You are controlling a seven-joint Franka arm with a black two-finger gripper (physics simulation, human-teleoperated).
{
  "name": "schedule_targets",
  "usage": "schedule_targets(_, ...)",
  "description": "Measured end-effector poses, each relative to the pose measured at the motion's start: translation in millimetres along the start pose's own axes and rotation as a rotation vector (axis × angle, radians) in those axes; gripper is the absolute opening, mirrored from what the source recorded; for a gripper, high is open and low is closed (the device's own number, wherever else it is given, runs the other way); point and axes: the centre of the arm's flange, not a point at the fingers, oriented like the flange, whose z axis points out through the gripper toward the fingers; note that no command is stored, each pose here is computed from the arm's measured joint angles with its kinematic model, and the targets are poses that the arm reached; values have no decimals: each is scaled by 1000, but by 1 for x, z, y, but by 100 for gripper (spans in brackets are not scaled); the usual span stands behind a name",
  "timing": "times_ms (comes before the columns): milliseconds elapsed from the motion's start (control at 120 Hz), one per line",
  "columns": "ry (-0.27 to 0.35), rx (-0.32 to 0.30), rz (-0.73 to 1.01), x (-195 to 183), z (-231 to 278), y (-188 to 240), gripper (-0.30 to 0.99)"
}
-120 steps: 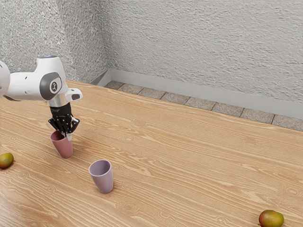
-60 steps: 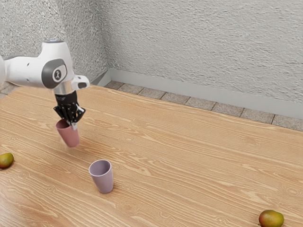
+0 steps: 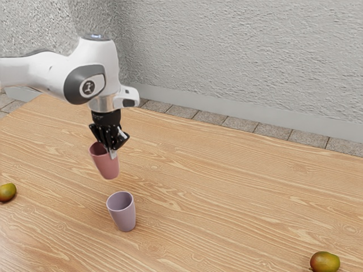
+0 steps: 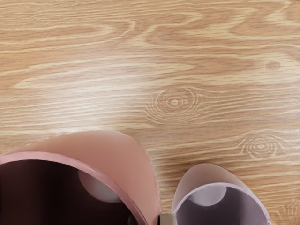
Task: Place the left cup onto the right cup
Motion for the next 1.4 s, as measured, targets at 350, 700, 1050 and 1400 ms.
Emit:
schedule_targets(350, -12, -30, -92, -26, -1, 24, -9)
schedule_targets(700, -9, -54, -139, -21, 11, 48, -9)
schedule_targets(1050, -17, -54, -180, -28, 18, 58, -9)
schedule_targets(1400, -47, -62, -217, -37, 22, 61, -9)
